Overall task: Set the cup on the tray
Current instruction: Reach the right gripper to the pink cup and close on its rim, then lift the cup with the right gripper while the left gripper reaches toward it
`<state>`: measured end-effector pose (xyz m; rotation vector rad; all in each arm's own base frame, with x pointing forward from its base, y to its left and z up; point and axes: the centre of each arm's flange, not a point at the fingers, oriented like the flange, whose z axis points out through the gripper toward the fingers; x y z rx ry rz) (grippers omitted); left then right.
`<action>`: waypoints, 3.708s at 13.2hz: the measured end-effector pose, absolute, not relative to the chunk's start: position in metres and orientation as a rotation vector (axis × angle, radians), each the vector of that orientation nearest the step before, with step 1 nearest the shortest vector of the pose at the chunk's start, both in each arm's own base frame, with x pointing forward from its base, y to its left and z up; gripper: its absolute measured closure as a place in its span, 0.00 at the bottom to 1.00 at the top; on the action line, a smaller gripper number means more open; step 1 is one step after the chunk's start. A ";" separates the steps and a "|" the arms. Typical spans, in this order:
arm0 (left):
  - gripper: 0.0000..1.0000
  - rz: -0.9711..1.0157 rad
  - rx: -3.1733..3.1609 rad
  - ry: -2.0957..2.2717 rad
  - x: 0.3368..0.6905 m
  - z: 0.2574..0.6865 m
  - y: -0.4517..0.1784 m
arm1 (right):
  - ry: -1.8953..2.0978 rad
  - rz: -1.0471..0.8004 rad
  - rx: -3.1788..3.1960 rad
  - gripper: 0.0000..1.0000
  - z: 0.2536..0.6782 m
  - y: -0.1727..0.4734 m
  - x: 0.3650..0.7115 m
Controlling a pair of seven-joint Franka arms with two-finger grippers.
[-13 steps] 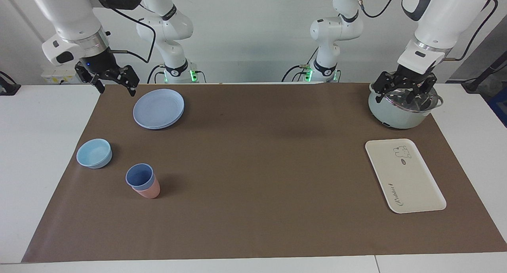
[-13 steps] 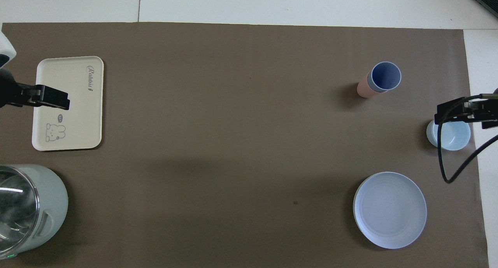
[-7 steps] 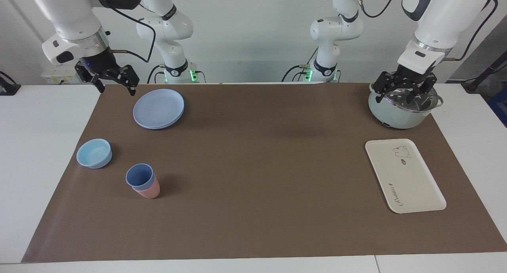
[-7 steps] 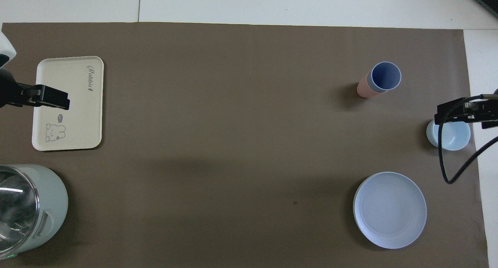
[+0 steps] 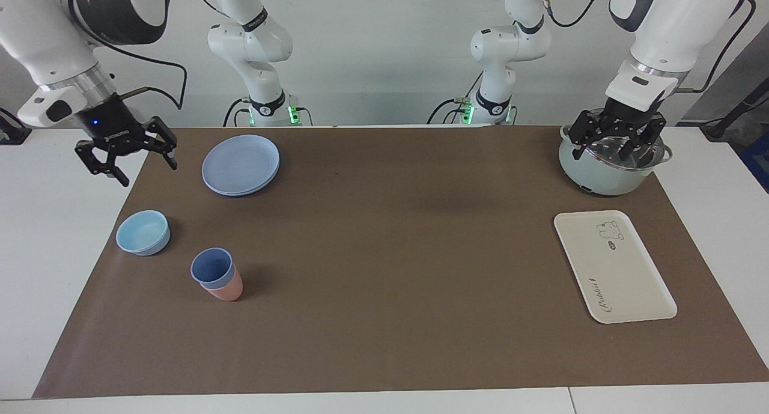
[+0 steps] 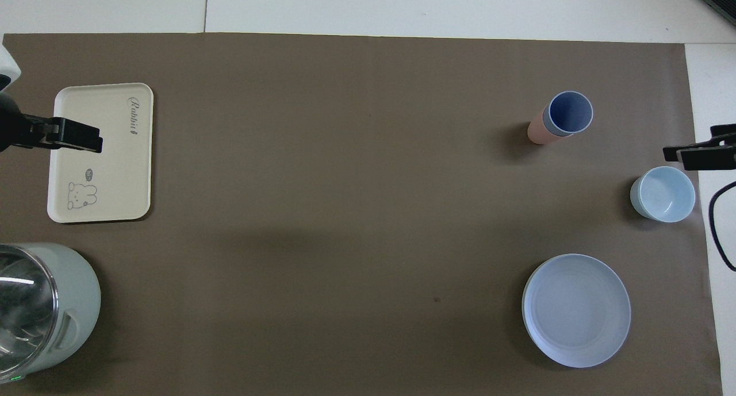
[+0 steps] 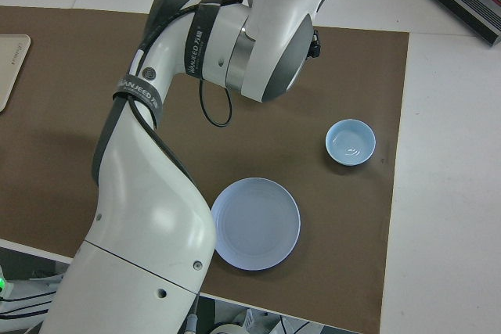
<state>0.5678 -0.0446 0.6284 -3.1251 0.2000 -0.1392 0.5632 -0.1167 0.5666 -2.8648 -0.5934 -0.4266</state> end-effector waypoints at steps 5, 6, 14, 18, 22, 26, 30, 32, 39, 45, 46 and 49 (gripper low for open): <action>0.00 -0.124 -3.126 0.197 0.568 0.624 -0.043 | -0.844 -0.651 -2.570 0.00 0.469 -0.136 0.597; 0.00 -0.124 -3.126 0.196 0.568 0.623 -0.043 | -0.898 -0.676 -2.526 0.00 0.447 -0.146 0.601; 0.00 -0.130 -3.128 0.204 0.567 0.623 -0.061 | -0.970 -0.916 -2.248 0.00 0.299 -0.157 0.617; 0.00 -0.142 -3.132 0.205 0.565 0.618 -0.087 | -1.015 -1.011 -2.177 0.00 0.286 -0.141 0.621; 0.00 -0.132 -3.132 0.217 0.564 0.614 -0.092 | -1.001 -1.137 -2.110 0.00 0.267 -0.126 0.618; 0.00 -0.136 -3.132 0.210 0.564 0.616 -0.090 | -0.975 -1.165 -2.089 0.00 0.261 -0.112 0.621; 0.00 -0.135 -3.132 0.191 0.565 0.616 -0.084 | -0.948 -1.214 -2.078 0.00 0.261 -0.112 0.622; 0.00 -0.135 -3.132 0.185 0.565 0.616 -0.082 | -0.933 -1.239 -2.067 0.00 0.257 -0.105 0.624; 0.00 -0.133 -3.132 0.185 0.565 0.615 -0.082 | -0.947 -1.248 -2.082 0.17 0.254 -0.095 0.626; 0.00 -0.167 -3.194 0.187 0.566 0.616 -0.094 | -0.973 -1.182 -2.091 0.17 0.298 -0.080 0.637; 0.00 -0.177 -3.246 0.152 0.567 0.614 -0.099 | -1.000 -1.135 -2.127 0.17 0.323 -0.072 0.640; 0.00 -0.204 -3.492 -0.045 0.579 0.606 -0.133 | -1.058 -1.037 -2.185 0.17 0.408 -0.015 0.642</action>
